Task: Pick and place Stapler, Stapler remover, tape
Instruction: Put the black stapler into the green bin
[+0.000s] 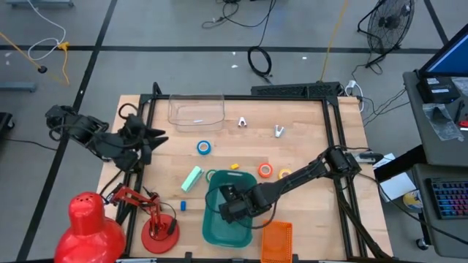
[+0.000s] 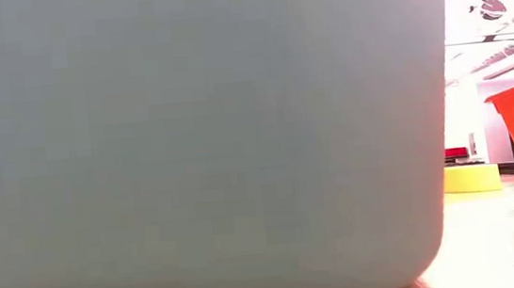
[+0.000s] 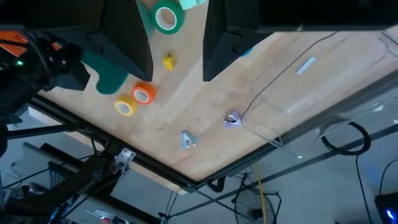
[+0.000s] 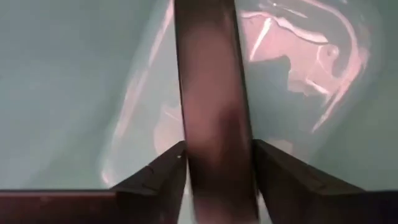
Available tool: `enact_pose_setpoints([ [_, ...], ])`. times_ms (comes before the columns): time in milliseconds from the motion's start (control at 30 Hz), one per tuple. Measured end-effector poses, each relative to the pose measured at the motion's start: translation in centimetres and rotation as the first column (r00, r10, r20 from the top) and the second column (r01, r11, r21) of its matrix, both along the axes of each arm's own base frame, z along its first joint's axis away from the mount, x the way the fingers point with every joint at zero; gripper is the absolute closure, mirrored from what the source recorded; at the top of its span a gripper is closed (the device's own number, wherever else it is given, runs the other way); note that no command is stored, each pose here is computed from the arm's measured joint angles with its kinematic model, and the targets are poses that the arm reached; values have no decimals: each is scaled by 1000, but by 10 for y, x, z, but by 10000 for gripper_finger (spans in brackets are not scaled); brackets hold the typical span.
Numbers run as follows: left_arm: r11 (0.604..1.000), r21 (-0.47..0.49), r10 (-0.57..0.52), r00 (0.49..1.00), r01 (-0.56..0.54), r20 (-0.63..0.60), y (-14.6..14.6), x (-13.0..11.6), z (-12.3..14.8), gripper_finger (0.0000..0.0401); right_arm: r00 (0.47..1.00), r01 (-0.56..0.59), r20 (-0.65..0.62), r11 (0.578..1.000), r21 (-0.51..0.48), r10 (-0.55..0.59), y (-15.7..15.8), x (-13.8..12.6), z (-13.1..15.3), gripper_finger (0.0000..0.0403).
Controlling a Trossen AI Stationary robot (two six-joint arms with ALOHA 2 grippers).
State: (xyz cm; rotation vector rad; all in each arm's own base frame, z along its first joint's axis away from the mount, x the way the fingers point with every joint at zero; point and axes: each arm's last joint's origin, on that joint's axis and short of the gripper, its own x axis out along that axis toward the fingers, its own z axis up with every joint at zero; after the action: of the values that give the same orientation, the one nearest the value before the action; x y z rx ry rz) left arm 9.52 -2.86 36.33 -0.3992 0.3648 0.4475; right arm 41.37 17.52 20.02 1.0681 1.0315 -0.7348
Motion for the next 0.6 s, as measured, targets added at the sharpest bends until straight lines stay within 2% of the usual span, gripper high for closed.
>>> enact_pose_setpoints([
  [133,1000,8,-4,1000,4,-2,0,0,0,256,1000,-9,6,1000,1,9,0,0,0,208],
  [300,1000,9,-22,1000,22,-12,-1,0,0,256,997,-32,65,999,14,31,2,3,8,213],
  [433,999,12,-37,999,38,-19,-1,1,0,256,988,-60,144,998,13,57,-1,2,29,226],
  [600,999,16,-49,999,49,-24,-1,0,0,256,963,-51,260,996,-67,67,-8,-2,59,240],
])
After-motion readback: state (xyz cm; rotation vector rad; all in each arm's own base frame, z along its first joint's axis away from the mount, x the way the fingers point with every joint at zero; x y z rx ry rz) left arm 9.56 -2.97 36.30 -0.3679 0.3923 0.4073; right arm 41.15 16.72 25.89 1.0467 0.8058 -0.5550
